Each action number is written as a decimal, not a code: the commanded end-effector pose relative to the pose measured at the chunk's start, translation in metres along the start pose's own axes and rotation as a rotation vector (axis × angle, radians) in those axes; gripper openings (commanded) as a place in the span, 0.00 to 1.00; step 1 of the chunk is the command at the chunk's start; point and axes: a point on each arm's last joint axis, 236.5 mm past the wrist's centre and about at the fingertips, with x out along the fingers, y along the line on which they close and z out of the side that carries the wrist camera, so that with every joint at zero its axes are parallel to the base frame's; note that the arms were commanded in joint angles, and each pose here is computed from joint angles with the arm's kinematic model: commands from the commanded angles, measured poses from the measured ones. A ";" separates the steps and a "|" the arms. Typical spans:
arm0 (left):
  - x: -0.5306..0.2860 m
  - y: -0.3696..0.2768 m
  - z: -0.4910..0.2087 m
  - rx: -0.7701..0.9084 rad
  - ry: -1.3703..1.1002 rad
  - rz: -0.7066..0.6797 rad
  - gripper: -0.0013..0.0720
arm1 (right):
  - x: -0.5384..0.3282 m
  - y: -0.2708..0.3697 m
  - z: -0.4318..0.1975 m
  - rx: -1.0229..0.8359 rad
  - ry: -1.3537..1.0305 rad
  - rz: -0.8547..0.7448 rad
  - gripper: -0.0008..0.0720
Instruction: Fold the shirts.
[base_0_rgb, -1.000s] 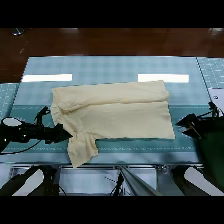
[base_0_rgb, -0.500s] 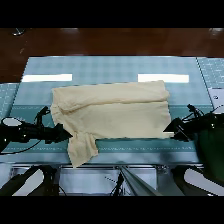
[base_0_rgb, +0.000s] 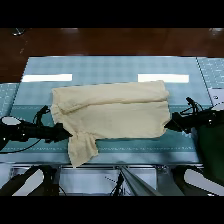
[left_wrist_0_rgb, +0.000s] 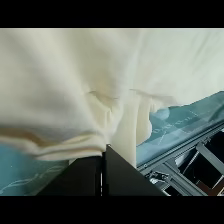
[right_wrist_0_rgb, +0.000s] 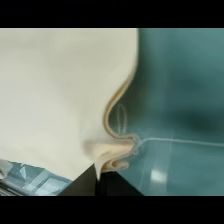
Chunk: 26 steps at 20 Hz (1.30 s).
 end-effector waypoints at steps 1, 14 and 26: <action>-0.030 -0.020 0.027 0.055 -0.060 -0.017 0.05 | -0.025 0.024 0.024 -0.098 -0.053 0.031 0.04; -0.071 -0.070 0.217 0.055 -0.157 -0.020 0.05 | -0.062 0.115 0.192 -0.199 -0.292 0.141 0.04; -0.053 -0.060 0.302 0.061 -0.246 -0.006 0.05 | -0.026 0.102 0.237 -0.093 -0.278 0.225 0.04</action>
